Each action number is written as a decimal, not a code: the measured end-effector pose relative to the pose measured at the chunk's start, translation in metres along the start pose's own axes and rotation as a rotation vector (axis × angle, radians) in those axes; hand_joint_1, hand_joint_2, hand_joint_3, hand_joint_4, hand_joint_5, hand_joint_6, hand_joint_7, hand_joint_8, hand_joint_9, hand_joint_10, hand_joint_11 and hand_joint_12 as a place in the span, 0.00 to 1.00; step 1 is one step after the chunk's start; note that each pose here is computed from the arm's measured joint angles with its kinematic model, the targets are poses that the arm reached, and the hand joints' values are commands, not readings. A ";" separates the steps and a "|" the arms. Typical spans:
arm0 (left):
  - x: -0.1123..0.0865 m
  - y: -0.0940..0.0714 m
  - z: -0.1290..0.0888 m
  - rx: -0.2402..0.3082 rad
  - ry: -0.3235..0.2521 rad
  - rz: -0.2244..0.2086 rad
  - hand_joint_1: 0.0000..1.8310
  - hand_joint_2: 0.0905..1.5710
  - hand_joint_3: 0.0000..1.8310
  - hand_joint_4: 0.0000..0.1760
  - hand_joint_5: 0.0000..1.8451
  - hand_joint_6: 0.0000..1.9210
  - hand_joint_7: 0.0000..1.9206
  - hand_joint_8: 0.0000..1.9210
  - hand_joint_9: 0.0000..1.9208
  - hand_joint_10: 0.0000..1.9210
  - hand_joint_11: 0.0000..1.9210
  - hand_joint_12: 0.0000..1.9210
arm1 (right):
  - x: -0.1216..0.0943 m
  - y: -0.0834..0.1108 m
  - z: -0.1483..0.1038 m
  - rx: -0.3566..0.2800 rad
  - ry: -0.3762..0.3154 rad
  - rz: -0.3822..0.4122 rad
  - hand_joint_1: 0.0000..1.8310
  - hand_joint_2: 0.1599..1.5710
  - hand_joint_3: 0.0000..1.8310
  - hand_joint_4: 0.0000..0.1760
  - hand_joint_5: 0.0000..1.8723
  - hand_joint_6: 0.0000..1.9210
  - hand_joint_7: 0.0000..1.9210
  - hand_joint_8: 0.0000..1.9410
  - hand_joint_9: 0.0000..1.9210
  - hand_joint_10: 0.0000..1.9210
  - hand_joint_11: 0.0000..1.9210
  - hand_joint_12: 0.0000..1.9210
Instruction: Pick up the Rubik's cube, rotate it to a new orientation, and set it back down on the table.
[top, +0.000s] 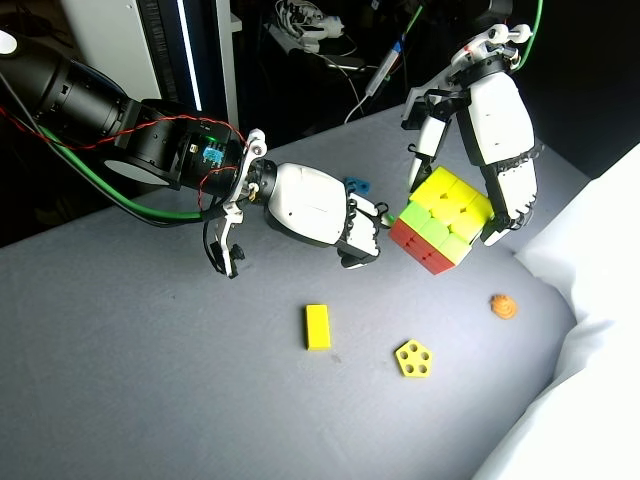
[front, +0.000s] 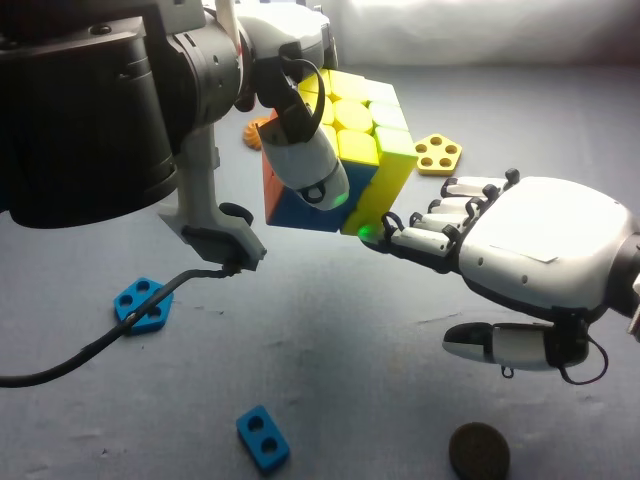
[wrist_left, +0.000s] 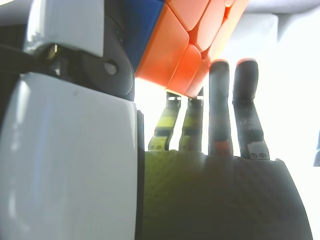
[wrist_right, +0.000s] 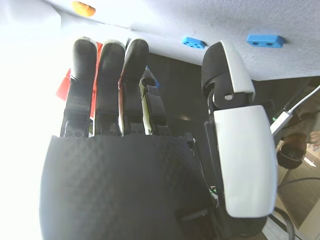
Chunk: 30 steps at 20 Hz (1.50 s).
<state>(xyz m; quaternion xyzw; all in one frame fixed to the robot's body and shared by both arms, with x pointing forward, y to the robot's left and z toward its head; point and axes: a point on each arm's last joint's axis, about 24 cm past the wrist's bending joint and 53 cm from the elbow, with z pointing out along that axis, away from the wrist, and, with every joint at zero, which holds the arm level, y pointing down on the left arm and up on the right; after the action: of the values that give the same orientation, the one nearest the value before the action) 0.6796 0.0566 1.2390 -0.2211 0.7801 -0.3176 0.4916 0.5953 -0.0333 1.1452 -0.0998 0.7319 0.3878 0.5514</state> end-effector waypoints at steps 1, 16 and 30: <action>0.000 0.000 0.000 0.000 0.000 0.000 0.66 0.67 0.00 0.00 0.06 0.87 0.01 0.92 0.05 0.94 0.06 0.97 | 0.000 0.000 0.000 -0.001 0.000 -0.003 0.42 0.73 0.00 0.00 0.03 0.00 0.14 0.77 0.15 0.97 0.09 1.00; -0.004 0.001 0.001 -0.003 -0.012 -0.005 0.68 0.68 0.00 0.00 0.05 0.86 0.01 0.90 0.05 0.92 0.08 0.93 | -0.004 -0.006 0.006 0.019 -0.008 0.012 0.42 0.74 0.00 0.00 0.03 0.00 0.14 0.77 0.15 0.97 0.09 1.00; 0.004 0.000 0.001 0.002 0.020 -0.030 0.66 0.70 0.01 0.00 0.07 0.86 0.02 0.91 0.06 0.92 0.08 0.94 | -0.019 0.022 -0.027 -0.058 0.023 0.052 0.42 0.74 0.00 0.00 0.05 0.00 0.14 0.77 0.15 0.97 0.10 1.00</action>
<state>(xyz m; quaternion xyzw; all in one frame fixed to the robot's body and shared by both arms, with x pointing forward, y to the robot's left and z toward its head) 0.6787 0.0537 1.2366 -0.2291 0.7813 -0.3277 0.4793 0.5707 -0.0421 1.1745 -0.1010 0.7289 0.4219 0.5296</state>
